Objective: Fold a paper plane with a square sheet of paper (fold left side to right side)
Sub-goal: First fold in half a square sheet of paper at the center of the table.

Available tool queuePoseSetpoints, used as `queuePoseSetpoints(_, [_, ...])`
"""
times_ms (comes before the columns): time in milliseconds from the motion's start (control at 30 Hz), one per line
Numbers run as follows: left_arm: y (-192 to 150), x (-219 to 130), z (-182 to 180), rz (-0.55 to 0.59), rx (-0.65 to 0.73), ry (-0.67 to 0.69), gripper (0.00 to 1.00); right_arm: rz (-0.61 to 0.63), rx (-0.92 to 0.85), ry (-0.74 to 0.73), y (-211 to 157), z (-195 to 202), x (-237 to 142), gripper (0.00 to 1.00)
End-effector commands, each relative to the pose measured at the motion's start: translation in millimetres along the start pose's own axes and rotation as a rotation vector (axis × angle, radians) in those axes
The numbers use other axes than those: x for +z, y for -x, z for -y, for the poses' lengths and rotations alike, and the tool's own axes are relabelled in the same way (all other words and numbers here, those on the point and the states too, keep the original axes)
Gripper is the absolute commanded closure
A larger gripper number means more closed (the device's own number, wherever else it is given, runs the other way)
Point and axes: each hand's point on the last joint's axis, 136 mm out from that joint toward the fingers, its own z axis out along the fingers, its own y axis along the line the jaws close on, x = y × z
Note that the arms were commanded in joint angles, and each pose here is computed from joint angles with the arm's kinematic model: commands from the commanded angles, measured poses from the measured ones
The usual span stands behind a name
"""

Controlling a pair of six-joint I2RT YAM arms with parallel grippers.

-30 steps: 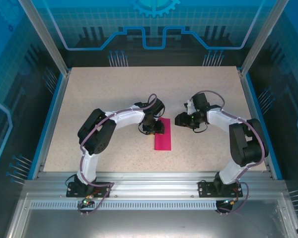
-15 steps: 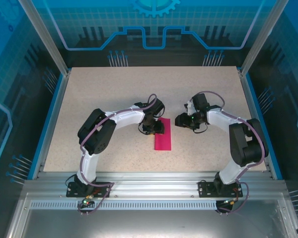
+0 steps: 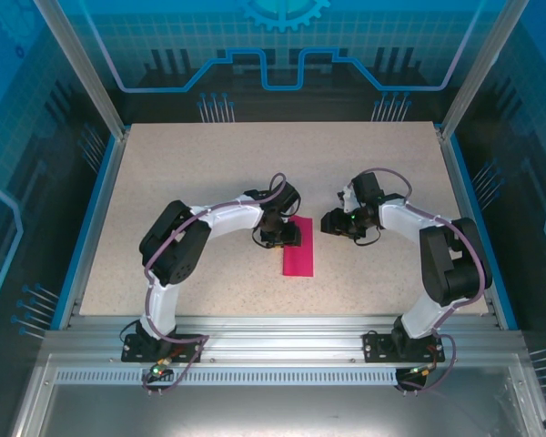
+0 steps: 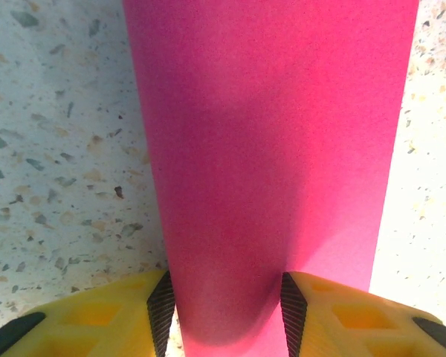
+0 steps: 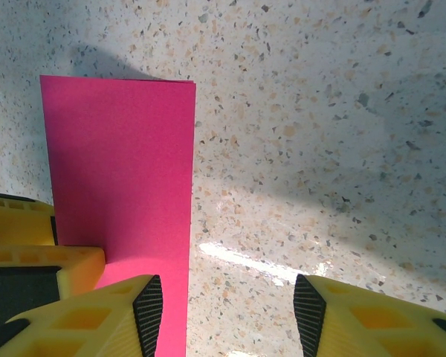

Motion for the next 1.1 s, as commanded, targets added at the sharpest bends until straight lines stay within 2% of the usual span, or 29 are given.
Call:
queuePoseSetpoints(0, [-7.1,-6.7,-12.3,-0.011,-0.017,0.035,0.53,-0.026,-0.008,0.004,-9.5,-1.3,-0.9,0.47])
queuePoseSetpoints(400, [-2.6,-14.0,-11.9,0.009,-0.023,0.028,0.54,-0.029,-0.009,0.002,-10.2,-0.7,0.0,0.46])
queuePoseSetpoints(1067, [-7.3,-5.7,-1.4,-0.025,0.026,-0.016,0.53,-0.035,-0.009,0.001,-11.1,0.1,1.2,0.46])
